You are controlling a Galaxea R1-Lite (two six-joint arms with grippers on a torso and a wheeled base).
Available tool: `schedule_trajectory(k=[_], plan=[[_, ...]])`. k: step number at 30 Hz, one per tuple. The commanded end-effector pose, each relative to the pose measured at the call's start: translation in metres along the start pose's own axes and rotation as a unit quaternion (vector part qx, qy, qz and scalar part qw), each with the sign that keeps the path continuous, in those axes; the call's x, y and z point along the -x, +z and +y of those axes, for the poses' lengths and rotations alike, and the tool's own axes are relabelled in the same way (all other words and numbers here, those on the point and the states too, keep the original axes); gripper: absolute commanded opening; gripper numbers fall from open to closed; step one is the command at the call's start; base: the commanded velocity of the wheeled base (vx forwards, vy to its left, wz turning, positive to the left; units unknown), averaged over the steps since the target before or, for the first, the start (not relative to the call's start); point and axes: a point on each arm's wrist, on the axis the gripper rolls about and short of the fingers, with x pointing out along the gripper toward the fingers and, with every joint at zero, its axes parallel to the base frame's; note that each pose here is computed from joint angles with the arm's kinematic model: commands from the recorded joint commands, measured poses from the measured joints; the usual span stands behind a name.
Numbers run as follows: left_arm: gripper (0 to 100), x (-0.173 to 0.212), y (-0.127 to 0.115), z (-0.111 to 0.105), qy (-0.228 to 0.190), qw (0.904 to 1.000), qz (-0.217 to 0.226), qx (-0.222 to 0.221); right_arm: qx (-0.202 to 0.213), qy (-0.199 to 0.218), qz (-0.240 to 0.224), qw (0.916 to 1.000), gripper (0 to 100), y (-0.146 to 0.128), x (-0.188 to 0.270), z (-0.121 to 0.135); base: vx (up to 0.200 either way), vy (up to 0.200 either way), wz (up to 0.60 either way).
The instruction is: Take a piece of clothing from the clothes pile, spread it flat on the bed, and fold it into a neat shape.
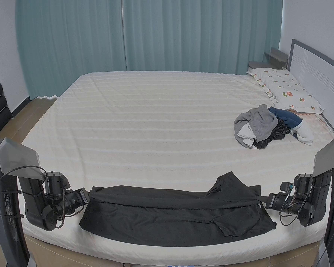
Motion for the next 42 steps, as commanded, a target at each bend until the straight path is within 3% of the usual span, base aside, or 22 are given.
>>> schedule_trajectory(k=[1, 18, 28, 42], plan=[[0, 0.0, -0.008, 0.005, 0.01, 0.9998, 0.017, 0.003, -0.007, -0.002, 0.013, 0.9999, 0, -0.007, 0.005, 0.0, 0.0, 0.0, 0.0], [0, 0.007, -0.01, 0.006, 0.014, 0.9996, 0.024, 0.007, -0.018, -0.011, 0.015, 0.9997, 0, -0.009, 0.005, -0.006, 0.0, 0.0, 0.0], [0, 0.017, 0.001, -0.001, 0.001, 0.9999, 0.0, 0.012, -0.021, -0.018, -0.011, 0.9995, 0, 0.003, 0.015, -0.009, 0.0, 0.0, 0.0], [0, 0.022, -0.017, 0.006, 0.019, 0.999, 0.041, 0.004, -0.038, -0.029, 0.015, 0.9987, 0, -0.011, 0.012, -0.014, 0.0, 0.0, 0.0]])
